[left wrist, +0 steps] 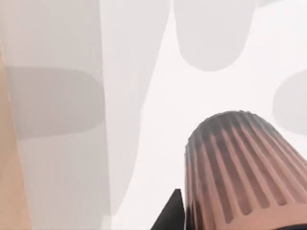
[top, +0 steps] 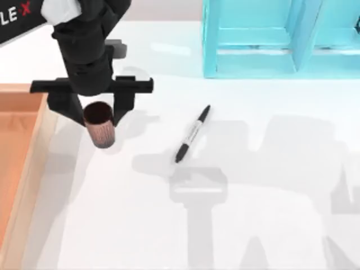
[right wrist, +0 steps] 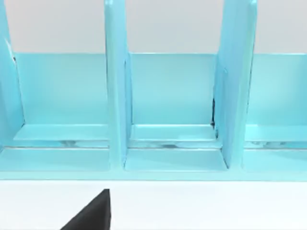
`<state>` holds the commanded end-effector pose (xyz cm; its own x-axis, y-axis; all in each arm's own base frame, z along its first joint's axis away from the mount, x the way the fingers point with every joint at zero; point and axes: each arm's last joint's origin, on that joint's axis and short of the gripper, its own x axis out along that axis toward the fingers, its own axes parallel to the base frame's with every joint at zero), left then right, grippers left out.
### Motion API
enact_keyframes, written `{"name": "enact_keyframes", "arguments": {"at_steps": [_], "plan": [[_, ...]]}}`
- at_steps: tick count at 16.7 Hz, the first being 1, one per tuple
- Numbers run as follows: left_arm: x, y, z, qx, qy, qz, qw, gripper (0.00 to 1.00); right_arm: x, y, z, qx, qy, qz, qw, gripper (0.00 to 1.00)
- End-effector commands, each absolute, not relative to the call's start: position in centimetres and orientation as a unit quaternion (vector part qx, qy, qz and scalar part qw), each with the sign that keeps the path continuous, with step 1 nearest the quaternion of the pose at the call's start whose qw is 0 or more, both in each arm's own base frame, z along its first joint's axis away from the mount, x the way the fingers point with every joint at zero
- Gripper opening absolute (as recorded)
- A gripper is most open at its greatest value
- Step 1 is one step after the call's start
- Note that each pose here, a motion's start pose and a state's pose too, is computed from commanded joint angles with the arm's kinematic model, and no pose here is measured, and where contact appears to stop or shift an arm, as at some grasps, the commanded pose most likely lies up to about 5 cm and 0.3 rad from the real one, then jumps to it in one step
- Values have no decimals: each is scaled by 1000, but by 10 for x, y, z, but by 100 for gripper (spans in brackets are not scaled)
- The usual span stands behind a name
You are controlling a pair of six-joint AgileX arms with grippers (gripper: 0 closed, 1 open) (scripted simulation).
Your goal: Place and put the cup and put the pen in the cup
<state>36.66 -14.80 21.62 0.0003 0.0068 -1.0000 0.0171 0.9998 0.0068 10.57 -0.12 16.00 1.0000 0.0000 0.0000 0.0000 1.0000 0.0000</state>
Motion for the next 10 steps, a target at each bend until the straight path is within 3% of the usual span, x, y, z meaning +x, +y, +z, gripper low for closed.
{"name": "enact_keyframes", "arguments": {"at_steps": [10], "plan": [[365,-150,175,10,707,-4,707,0,106,-1,160,0,0,0,1000,100]]}}
